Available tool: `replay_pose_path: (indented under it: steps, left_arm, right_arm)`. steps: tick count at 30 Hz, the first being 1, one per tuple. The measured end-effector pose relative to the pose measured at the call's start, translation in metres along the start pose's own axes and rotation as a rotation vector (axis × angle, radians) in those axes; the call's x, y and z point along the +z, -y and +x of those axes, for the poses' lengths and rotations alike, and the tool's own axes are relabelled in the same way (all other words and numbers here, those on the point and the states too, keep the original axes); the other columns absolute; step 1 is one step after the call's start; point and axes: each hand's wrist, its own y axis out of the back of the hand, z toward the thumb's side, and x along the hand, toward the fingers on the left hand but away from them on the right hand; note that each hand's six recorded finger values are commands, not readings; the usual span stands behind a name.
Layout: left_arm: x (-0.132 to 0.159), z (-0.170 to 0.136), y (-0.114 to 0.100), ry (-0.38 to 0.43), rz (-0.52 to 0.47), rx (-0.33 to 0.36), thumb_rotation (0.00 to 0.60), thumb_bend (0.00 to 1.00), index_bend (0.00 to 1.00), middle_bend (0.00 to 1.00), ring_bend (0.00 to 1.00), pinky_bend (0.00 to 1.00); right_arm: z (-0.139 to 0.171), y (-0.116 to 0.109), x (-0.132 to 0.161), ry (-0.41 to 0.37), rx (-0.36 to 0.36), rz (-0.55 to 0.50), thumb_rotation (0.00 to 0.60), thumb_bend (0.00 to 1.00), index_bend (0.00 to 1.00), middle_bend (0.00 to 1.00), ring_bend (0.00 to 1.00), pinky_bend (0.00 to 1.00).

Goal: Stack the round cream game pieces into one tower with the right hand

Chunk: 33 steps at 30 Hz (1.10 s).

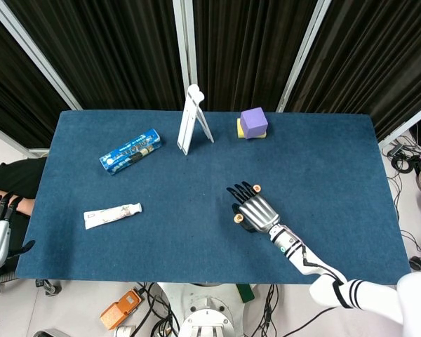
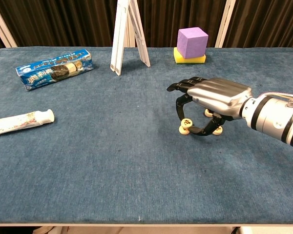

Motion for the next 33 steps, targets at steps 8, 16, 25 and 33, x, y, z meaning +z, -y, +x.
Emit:
replay_pose_path:
  steps: [8,16,25,33]
  left_arm:
    - [-0.0001,0.0014,0.0013,-0.001,-0.002,-0.005,0.600,0.03,0.10,0.03,0.01,0.00]
    - [0.0003,0.0021,0.0015,0.001,-0.002,-0.004,0.600,0.03,0.10,0.03,0.01,0.00]
    - [-0.0015,0.0016,0.0016,-0.005,-0.004,-0.006,0.600,0.03,0.10,0.03,0.01,0.00]
    - [-0.0020,0.0020,0.0020,-0.005,-0.004,-0.005,0.600,0.03,0.10,0.03,0.01,0.00]
  right_arm:
    - [0.0026,0.0004,-0.0012,0.008,0.005,-0.003,0.600,0.55,0.52,0.11,0.00,0.04]
    - [0.0035,0.0019,-0.0005,0.010,0.011,0.000,0.600,0.55,0.50,0.11,0.00,0.03]
    - [0.0033,0.0042,0.0003,0.008,0.017,0.003,0.600,0.55,0.46,0.11,0.00,0.03]
    - [0.0062,0.0034,0.0015,0.004,0.014,-0.004,0.600,0.55,0.46,0.11,0.00,0.03]
